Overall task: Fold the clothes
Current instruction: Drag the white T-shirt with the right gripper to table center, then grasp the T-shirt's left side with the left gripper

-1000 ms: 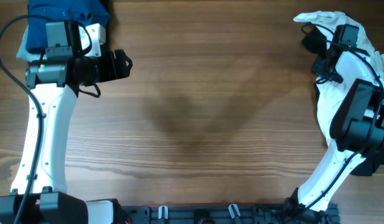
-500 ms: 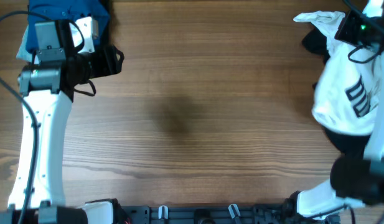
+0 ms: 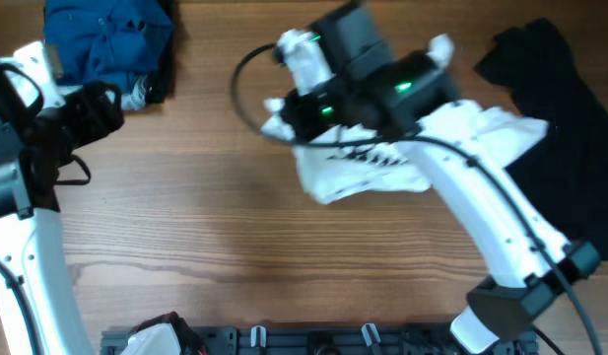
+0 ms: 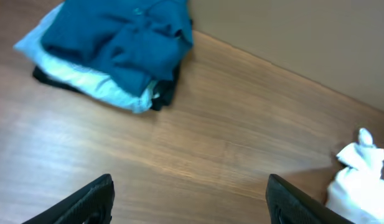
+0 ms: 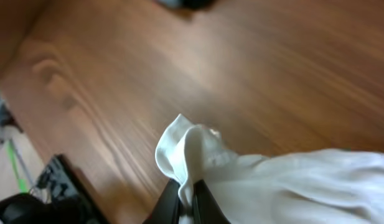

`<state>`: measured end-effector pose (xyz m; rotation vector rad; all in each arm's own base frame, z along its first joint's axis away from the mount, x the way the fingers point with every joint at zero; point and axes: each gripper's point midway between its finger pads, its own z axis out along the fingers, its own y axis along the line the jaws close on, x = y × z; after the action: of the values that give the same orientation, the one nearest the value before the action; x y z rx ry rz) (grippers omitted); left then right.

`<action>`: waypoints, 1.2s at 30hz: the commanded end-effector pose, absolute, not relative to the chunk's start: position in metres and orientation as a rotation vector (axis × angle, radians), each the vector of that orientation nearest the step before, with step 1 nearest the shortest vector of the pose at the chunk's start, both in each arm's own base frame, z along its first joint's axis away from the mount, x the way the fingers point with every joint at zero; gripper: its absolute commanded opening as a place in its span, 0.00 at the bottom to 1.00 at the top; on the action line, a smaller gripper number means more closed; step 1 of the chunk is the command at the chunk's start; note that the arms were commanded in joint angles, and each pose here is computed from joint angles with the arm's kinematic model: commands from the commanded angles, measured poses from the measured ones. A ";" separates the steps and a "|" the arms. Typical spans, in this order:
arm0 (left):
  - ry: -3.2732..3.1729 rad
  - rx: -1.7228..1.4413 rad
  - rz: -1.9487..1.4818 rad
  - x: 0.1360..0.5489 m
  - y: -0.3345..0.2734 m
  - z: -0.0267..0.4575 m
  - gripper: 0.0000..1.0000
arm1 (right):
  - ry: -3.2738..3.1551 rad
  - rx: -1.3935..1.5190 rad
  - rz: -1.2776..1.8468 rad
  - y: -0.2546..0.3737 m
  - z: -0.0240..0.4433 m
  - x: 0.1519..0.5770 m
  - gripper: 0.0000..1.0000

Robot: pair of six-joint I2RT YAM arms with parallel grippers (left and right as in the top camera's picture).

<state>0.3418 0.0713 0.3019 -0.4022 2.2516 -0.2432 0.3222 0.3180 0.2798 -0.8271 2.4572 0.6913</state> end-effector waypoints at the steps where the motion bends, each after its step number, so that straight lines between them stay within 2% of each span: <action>1: 2.236 -0.438 -0.231 0.336 0.081 0.308 0.80 | 2.491 -0.817 0.739 0.353 0.255 0.324 0.04; 5: 2.241 -0.438 -0.228 0.336 0.082 0.307 0.82 | 2.357 -0.813 0.782 0.385 0.254 0.353 0.04; 12: 2.253 -0.443 -0.232 0.336 0.082 0.304 0.82 | 1.963 -0.603 0.713 0.417 0.293 0.449 0.04; 19: 2.267 -0.429 -0.244 0.340 0.077 0.300 0.82 | 1.899 -0.455 0.734 0.401 0.279 0.506 0.06; 20: 2.274 -0.423 -0.249 0.342 0.075 0.298 0.82 | 1.894 -0.465 0.739 0.398 0.281 0.508 0.25; 22: 2.295 -0.402 -0.265 0.346 0.068 0.293 0.83 | 1.876 -0.508 0.748 0.391 0.294 0.507 0.86; 23: 2.309 -0.384 -0.276 0.348 0.062 0.290 0.83 | 1.880 -0.507 0.736 0.381 0.305 0.508 0.99; 26: 2.326 -0.313 -0.301 0.351 0.043 0.289 0.86 | 1.935 -0.468 0.646 0.315 0.360 0.496 1.00; 30: 2.395 -0.208 -0.361 0.345 0.004 0.281 0.88 | 2.001 -0.420 0.474 0.214 0.399 0.470 1.00; 33: 2.526 0.013 -0.437 0.325 -0.056 0.261 0.88 | 2.133 -0.247 0.361 0.122 0.394 0.457 1.00; 36: 2.673 0.233 -0.465 0.300 -0.110 0.227 0.89 | 2.288 -0.108 0.303 0.066 0.359 0.453 1.00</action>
<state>0.3158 -0.0661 0.2528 0.0169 2.5749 -0.4451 0.4459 0.0914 0.3998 -0.1539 2.1577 0.3397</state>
